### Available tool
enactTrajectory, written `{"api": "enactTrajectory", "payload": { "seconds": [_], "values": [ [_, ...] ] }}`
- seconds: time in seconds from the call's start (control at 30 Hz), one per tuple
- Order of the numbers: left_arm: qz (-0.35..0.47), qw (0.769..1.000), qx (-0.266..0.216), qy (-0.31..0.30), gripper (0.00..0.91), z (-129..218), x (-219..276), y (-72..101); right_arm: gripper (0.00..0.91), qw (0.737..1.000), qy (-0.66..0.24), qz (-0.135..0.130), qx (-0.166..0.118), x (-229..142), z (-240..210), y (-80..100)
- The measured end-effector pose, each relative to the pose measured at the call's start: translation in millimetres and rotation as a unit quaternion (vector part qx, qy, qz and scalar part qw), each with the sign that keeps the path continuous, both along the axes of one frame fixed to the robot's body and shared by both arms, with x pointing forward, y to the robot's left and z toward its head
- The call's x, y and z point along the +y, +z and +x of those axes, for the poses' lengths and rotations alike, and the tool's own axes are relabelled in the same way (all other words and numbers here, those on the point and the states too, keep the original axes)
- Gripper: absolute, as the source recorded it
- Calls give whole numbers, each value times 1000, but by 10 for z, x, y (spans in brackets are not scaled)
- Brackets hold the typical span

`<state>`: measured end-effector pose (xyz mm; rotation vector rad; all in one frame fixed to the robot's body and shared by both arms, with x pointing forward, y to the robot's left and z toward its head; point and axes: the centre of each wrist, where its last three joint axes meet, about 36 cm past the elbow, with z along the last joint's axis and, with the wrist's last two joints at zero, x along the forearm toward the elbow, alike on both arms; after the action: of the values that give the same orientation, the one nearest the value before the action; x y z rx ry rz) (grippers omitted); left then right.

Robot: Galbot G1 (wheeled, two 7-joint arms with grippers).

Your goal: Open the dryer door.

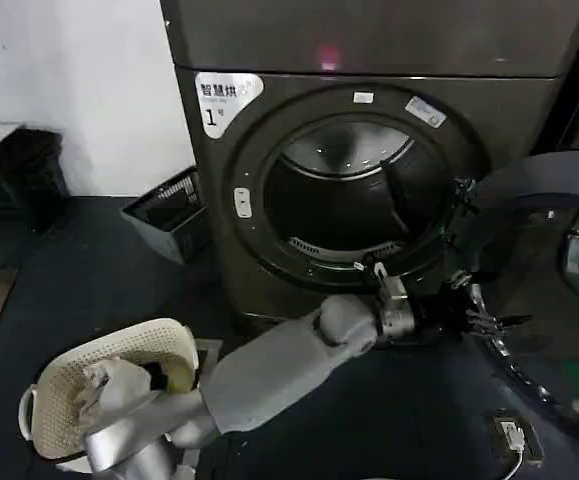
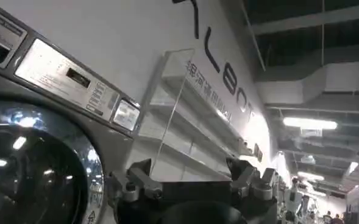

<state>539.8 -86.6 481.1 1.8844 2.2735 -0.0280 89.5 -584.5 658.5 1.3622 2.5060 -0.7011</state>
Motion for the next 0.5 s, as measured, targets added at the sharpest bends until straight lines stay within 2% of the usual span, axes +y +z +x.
{"api": "enactTrajectory", "payload": {
  "seconds": [0.13,0.5],
  "values": [
    [-13,1000,-2,0,907,-42,-10,-43,907,1000,1,-2,0,-6,2,13],
    [-64,996,-59,32,907,-112,71,-216,907,1000,3,-5,-7,1,-36,65]
  ]
}}
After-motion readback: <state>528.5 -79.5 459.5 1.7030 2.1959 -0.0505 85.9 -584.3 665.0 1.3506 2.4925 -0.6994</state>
